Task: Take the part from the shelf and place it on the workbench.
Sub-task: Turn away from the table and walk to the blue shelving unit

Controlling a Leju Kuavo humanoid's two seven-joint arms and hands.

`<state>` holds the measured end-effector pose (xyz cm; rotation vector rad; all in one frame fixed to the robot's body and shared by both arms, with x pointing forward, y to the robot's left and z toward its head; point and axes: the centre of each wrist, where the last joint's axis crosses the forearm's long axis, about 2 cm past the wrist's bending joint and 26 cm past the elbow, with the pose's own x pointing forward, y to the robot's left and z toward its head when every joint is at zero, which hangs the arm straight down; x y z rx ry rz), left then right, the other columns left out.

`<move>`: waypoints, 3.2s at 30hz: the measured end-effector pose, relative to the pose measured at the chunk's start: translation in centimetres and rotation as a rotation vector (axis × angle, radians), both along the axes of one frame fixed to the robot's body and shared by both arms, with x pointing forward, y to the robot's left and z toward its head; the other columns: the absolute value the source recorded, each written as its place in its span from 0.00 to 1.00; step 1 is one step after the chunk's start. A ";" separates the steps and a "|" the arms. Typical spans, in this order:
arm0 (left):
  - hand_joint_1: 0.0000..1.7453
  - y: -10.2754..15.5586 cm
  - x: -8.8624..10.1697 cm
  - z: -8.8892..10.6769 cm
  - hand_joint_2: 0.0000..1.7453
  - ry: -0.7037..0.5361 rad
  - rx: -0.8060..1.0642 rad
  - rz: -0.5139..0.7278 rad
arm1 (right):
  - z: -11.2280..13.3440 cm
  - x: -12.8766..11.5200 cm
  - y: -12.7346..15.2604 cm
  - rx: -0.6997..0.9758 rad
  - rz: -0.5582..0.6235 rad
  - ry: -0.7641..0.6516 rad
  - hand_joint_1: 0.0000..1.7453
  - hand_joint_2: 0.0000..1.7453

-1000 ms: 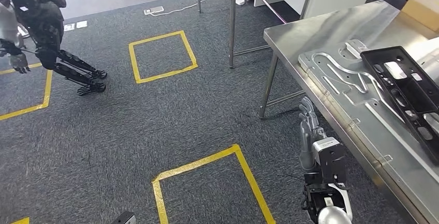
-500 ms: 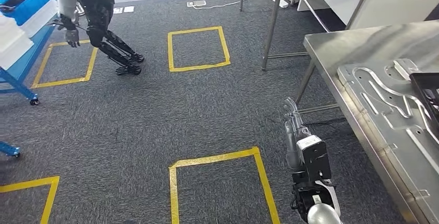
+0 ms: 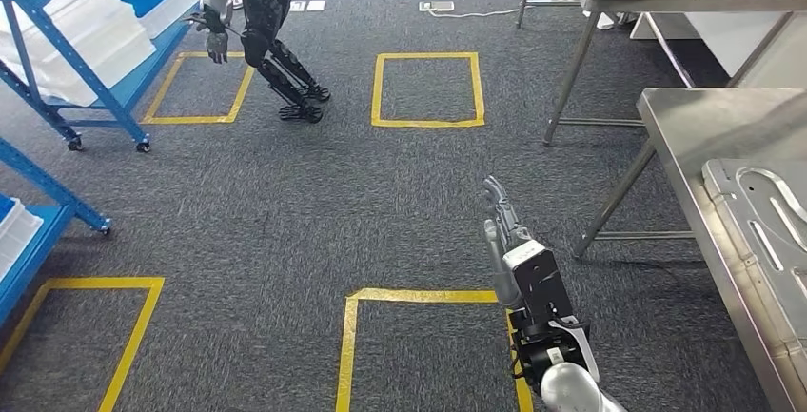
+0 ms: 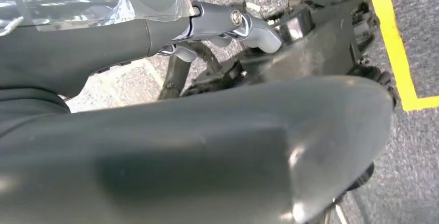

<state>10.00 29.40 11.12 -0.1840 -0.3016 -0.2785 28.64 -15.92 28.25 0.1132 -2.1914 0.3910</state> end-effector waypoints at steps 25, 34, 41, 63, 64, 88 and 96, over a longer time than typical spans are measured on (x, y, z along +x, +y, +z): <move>0.00 0.7 -0.7 0.3 0.00 0.007 0.043 -0.004 | -1.1 0.5 0.1 -0.028 -0.022 0.045 0.00 0.00; 0.00 0.7 -0.5 0.6 0.00 -0.036 0.055 -0.022 | -0.8 0.4 -0.3 -0.079 -0.017 0.051 0.00 0.00; 0.00 0.7 -0.3 0.8 0.00 -0.048 0.045 -0.021 | -0.7 0.3 -0.3 -0.106 -0.004 0.046 0.00 0.00; 0.00 0.8 0.1 1.0 0.00 -0.069 0.029 -0.042 | -2.3 -0.6 0.5 -0.218 0.137 -0.001 0.00 0.00; 0.00 0.8 0.0 1.0 0.00 -0.066 0.029 -0.043 | -2.3 -0.6 0.6 -0.224 0.145 -0.006 0.00 0.00; 0.00 1.1 -0.1 0.9 0.00 -0.079 0.008 -0.058 | -3.5 -2.8 0.8 -0.146 0.490 -0.022 0.00 0.00; 0.00 1.4 -0.2 0.9 0.00 -0.068 0.009 -0.061 | -3.5 -3.5 0.5 -0.099 0.589 -0.053 0.00 0.00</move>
